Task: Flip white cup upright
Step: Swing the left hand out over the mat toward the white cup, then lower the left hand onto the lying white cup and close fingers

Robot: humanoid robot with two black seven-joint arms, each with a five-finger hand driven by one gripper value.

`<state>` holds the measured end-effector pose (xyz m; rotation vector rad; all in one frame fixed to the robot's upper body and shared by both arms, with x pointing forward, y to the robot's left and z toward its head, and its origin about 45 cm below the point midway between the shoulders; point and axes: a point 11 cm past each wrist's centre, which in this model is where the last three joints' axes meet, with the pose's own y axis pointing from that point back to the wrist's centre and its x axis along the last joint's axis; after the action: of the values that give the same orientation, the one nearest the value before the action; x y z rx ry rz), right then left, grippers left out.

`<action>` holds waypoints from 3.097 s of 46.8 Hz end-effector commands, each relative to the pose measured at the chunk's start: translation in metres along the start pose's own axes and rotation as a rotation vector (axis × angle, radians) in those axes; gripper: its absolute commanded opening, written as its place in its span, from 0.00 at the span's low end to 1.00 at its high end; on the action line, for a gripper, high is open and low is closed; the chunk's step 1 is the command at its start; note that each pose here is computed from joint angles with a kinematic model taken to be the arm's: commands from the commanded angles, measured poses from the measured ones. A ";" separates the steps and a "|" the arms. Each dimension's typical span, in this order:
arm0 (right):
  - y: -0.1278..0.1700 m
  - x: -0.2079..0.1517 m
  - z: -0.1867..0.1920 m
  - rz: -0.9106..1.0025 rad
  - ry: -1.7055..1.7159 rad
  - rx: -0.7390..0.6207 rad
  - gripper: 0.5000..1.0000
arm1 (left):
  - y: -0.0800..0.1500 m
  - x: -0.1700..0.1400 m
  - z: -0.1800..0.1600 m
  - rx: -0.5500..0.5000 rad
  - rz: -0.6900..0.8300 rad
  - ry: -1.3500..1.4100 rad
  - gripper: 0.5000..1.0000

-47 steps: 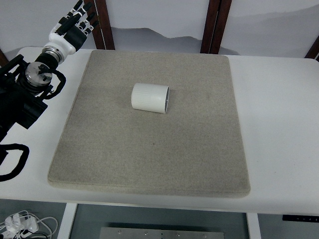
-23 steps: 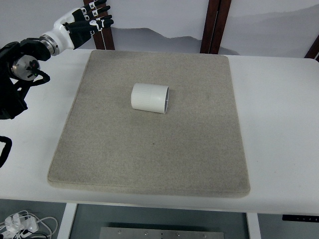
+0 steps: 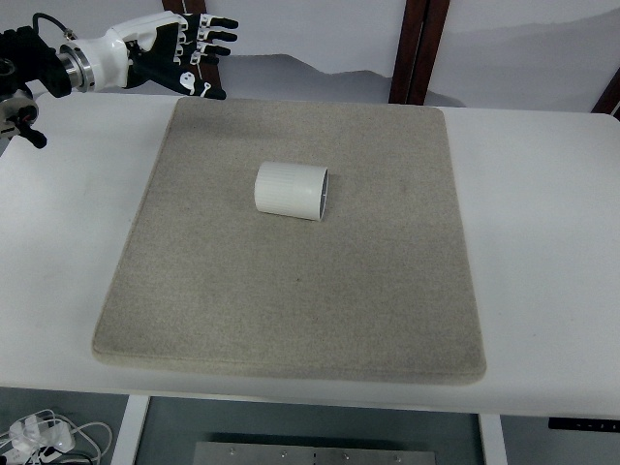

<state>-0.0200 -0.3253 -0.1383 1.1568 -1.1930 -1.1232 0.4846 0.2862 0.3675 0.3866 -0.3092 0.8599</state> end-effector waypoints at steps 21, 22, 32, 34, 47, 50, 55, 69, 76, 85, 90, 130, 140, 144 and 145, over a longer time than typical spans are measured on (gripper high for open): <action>0.000 0.000 0.000 0.000 0.000 0.000 0.90 | -0.003 -0.032 0.021 0.114 -0.178 -0.368 0.99; 0.000 0.000 0.000 0.000 0.000 0.000 0.90 | -0.004 -0.035 0.021 0.117 -0.189 -0.380 0.99; 0.000 0.000 0.000 0.000 0.000 0.000 0.90 | -0.008 -0.046 0.014 0.162 -0.222 -0.488 0.99; 0.000 0.000 0.000 0.000 0.000 0.000 0.90 | -0.009 -0.046 0.014 0.164 -0.221 -0.501 0.99; 0.000 0.000 0.000 0.000 0.000 0.000 0.90 | -0.025 -0.068 0.016 0.157 -0.263 -0.569 0.99; 0.000 0.000 0.000 0.000 0.000 0.000 0.90 | -0.032 -0.077 0.015 0.155 -0.281 -0.591 0.99; 0.000 0.000 0.000 0.000 0.000 0.000 0.90 | -0.040 -0.089 0.015 0.151 -0.296 -0.619 0.99; 0.000 0.000 0.000 0.000 0.000 0.000 0.90 | -0.057 -0.115 0.003 0.166 -0.326 -0.668 0.99; 0.000 0.000 0.000 0.000 0.000 0.000 0.90 | -0.064 -0.126 -0.007 0.181 -0.343 -0.667 0.99; 0.000 0.000 0.000 0.000 0.000 0.000 0.90 | -0.074 -0.135 -0.015 0.185 -0.325 -0.673 0.98; 0.000 0.000 0.000 0.000 0.000 0.000 0.90 | -0.077 -0.138 -0.016 0.185 -0.322 -0.677 0.98; 0.000 0.000 0.000 0.000 0.000 0.000 0.90 | -0.081 -0.152 -0.032 0.211 -0.346 -0.684 0.91; 0.000 0.000 0.000 0.000 0.000 0.000 0.90 | -0.080 -0.153 -0.037 0.228 -0.352 -0.728 0.65; 0.000 0.000 0.000 0.000 0.000 0.000 0.90 | -0.080 -0.153 -0.037 0.229 -0.349 -0.732 0.57; 0.000 0.000 0.000 0.000 0.000 0.000 0.90 | -0.080 -0.153 -0.037 0.231 -0.348 -0.732 0.57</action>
<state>-0.0200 -0.3253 -0.1383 1.1568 -1.1929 -1.1232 0.4569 0.1530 0.2543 0.9414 -0.7933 0.3803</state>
